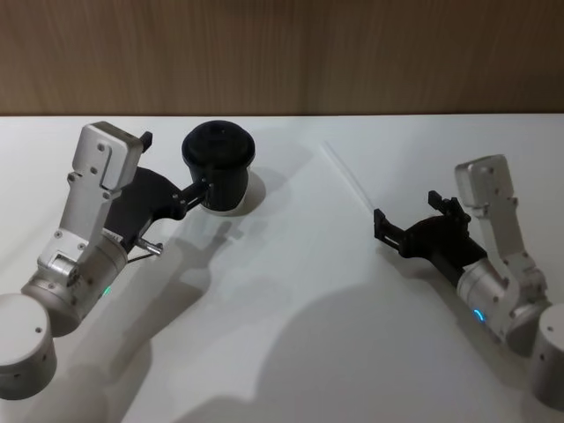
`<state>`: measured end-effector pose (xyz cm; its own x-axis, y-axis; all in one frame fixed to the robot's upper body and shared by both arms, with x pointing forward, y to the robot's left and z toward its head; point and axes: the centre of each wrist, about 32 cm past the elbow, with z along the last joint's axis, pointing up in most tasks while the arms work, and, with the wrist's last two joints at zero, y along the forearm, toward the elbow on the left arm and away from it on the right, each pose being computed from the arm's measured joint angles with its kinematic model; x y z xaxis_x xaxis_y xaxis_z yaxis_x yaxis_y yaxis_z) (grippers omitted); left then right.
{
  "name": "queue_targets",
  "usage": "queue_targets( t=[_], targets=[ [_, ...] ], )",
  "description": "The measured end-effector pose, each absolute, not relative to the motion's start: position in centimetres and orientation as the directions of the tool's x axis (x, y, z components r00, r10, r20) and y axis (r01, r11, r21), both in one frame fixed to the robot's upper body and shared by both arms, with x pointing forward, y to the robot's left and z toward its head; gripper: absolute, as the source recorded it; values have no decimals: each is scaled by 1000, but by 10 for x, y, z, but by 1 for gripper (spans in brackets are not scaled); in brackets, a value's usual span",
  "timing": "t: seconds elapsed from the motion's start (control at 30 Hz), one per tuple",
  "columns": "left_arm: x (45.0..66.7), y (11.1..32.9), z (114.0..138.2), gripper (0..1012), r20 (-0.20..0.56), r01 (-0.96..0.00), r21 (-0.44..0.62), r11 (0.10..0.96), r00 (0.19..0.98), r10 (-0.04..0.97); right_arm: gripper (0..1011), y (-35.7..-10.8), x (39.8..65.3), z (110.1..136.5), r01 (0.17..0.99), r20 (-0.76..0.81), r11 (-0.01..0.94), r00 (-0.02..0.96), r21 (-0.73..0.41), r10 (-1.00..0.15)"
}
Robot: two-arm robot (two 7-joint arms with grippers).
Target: Pick up the straw with one hand, pass it to the other hand, and insert it into the cup.
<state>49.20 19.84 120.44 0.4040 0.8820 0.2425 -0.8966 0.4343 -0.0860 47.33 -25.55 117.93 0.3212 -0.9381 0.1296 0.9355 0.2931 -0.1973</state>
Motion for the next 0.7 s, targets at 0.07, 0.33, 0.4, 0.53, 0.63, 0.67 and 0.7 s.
queue_targets(
  t=[0.07, 0.33, 0.4, 0.53, 0.63, 0.67, 0.7],
  targets=[
    [492, 198, 1204, 1000, 243, -897, -86, 434, 404, 882, 1001, -257, 478, 1178, 931, 143, 295, 329, -215, -933],
    [492, 198, 1204, 1000, 242, -897, -86, 434, 404, 882, 1001, -260, 490, 1176, 919, 185, 305, 354, -249, -917],
    [492, 198, 1204, 1000, 242, -897, -86, 434, 404, 882, 1001, -262, 492, 1176, 917, 197, 307, 360, -256, -912],
    [492, 198, 1204, 1000, 242, -897, -86, 434, 404, 882, 1001, -265, 495, 1176, 913, 209, 309, 367, -264, -906],
    [492, 198, 1204, 1000, 242, -897, -86, 434, 404, 882, 1001, -267, 497, 1176, 911, 216, 312, 373, -269, -902],
    [492, 198, 1204, 1000, 242, -897, -86, 434, 404, 882, 1001, -267, 498, 1177, 910, 218, 313, 375, -270, -901],
    [492, 198, 1204, 1000, 242, -897, -86, 434, 404, 882, 1001, -268, 498, 1177, 909, 220, 314, 377, -272, -900]
  ],
)
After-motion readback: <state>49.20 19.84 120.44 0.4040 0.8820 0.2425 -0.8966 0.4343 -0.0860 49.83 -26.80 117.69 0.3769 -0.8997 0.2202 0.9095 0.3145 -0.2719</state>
